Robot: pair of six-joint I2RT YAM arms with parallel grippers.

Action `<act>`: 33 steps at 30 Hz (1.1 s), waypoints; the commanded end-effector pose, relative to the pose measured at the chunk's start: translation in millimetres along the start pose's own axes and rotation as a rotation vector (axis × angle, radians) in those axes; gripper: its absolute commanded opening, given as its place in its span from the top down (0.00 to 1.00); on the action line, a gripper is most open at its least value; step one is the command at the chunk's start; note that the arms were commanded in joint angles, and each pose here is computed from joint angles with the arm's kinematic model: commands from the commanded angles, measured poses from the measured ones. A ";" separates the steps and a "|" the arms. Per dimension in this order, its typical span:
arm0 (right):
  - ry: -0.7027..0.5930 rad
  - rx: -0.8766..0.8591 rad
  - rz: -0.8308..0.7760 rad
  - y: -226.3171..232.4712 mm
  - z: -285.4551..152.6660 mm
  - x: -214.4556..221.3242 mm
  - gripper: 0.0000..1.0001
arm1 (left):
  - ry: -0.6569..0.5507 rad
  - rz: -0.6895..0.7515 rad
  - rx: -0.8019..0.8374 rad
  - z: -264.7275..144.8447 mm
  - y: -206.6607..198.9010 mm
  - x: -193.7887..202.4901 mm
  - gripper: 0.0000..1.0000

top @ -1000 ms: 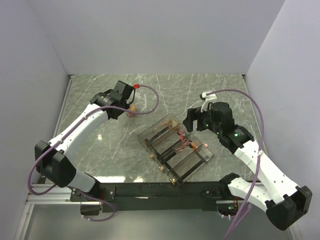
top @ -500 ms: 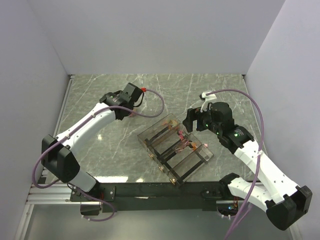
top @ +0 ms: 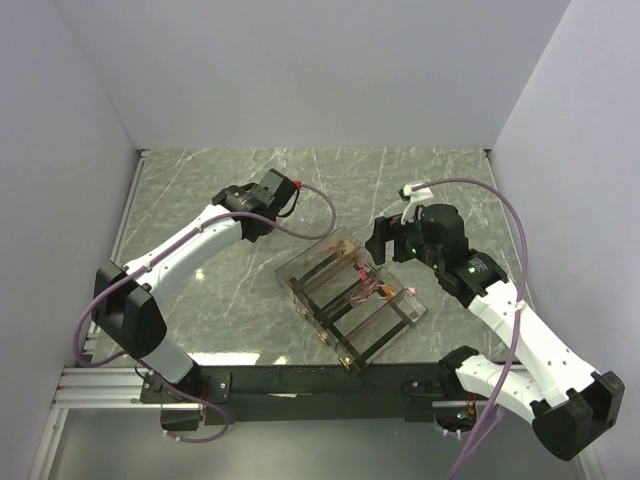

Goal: Pack the candies
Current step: Place the fake candies in the packing bottle.

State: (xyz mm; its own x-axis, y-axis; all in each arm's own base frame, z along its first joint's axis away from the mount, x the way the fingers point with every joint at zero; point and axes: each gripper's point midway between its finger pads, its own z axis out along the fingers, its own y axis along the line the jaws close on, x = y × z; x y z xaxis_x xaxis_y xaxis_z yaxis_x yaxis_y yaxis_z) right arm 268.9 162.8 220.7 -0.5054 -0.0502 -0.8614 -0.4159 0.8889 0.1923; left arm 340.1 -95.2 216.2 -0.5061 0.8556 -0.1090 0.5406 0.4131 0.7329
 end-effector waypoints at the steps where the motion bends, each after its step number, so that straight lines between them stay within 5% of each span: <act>1: -0.048 -0.002 -0.020 2.9 -1.7 -15.5 0.07 | -0.022 0.002 -0.074 -12.0 19.8 -10.5 0.98; 24: -0.036 0.008 -0.019 0.8 1.0 -13.3 0.07 | -0.021 0.073 -0.118 -14.6 15.9 -11.9 0.99; 30: -0.037 0.006 -0.020 1.3 0.7 -13.5 0.06 | -0.102 -0.023 -0.024 -21.7 10.3 -31.1 0.99; 33: -0.037 0.012 -0.019 0.0 0.6 -13.4 0.07 | -0.033 0.042 -0.071 -15.7 8.2 -19.2 0.99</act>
State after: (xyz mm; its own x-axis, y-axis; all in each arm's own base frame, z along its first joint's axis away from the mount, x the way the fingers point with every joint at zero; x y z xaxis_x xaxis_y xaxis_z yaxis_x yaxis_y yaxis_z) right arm 269.9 163.1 217.9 -0.5112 -0.0567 -0.8576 -0.4149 0.8901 0.1885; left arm 342.8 -114.3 227.0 -0.4477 0.8888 -0.0986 0.5415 0.3572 0.7610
